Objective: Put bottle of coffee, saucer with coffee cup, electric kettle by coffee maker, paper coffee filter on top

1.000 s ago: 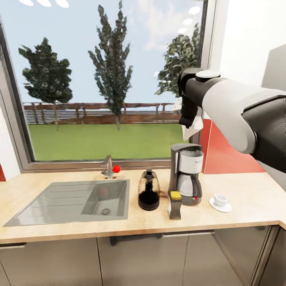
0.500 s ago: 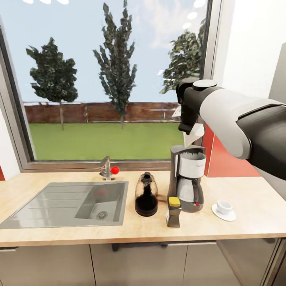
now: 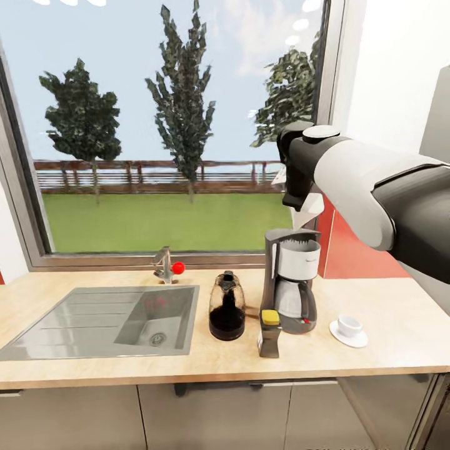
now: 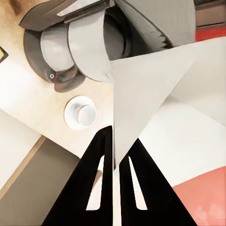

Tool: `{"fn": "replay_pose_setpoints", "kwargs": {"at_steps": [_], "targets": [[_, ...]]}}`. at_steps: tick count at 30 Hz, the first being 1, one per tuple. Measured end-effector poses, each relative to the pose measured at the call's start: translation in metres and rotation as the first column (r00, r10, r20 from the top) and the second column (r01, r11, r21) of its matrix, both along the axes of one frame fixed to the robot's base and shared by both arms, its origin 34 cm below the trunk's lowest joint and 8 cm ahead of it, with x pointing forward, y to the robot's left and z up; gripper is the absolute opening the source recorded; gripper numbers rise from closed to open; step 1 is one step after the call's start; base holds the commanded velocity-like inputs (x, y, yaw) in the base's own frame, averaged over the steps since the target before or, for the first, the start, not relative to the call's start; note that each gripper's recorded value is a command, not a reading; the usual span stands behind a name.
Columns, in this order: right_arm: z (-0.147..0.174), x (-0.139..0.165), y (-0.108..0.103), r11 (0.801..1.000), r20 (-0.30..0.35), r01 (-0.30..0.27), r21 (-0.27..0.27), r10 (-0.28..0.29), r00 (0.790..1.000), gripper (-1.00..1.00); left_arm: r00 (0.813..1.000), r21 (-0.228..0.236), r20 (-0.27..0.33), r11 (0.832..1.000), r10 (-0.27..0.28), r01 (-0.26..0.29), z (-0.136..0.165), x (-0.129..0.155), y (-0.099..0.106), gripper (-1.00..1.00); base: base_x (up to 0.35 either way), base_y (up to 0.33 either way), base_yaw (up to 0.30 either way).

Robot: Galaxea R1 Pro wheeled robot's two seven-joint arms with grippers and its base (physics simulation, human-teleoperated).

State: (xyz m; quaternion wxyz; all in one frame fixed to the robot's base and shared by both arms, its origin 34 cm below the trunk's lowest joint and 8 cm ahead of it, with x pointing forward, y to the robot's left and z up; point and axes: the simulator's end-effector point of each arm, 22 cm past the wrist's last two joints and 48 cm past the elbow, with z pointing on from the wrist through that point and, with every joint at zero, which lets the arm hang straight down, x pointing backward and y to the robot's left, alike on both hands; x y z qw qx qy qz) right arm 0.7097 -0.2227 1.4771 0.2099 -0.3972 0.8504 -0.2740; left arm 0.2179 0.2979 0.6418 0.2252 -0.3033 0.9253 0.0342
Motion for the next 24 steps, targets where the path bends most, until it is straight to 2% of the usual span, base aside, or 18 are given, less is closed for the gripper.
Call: {"fn": "replay_pose_setpoints", "kwargs": {"at_steps": [8, 20, 24], "targets": [[0.001, -0.001, -0.001, 1.000, 0.001, -0.002, -0.005, 0.002, 1.000, -1.00, 1.000, -0.012, -0.010, 1.000, 0.004, -0.004, -0.001, -0.002, -0.017, 1.00, 0.000, -0.217, -0.106], [0.002, 0.001, -0.002, 1.000, 0.009, 0.003, -0.008, -0.003, 1.000, -1.00, 1.000, -0.005, -0.016, 1.000, 0.012, -0.012, -0.002, -0.004, -0.014, 1.00, 0.005, -0.011, -0.003], [0.002, 0.000, -0.002, 1.000, 0.010, 0.004, -0.008, -0.004, 1.000, -1.00, 1.000, -0.005, -0.017, 1.000, 0.014, -0.014, -0.002, -0.005, -0.013, 1.00, 0.180, 0.092, 0.000]]}}
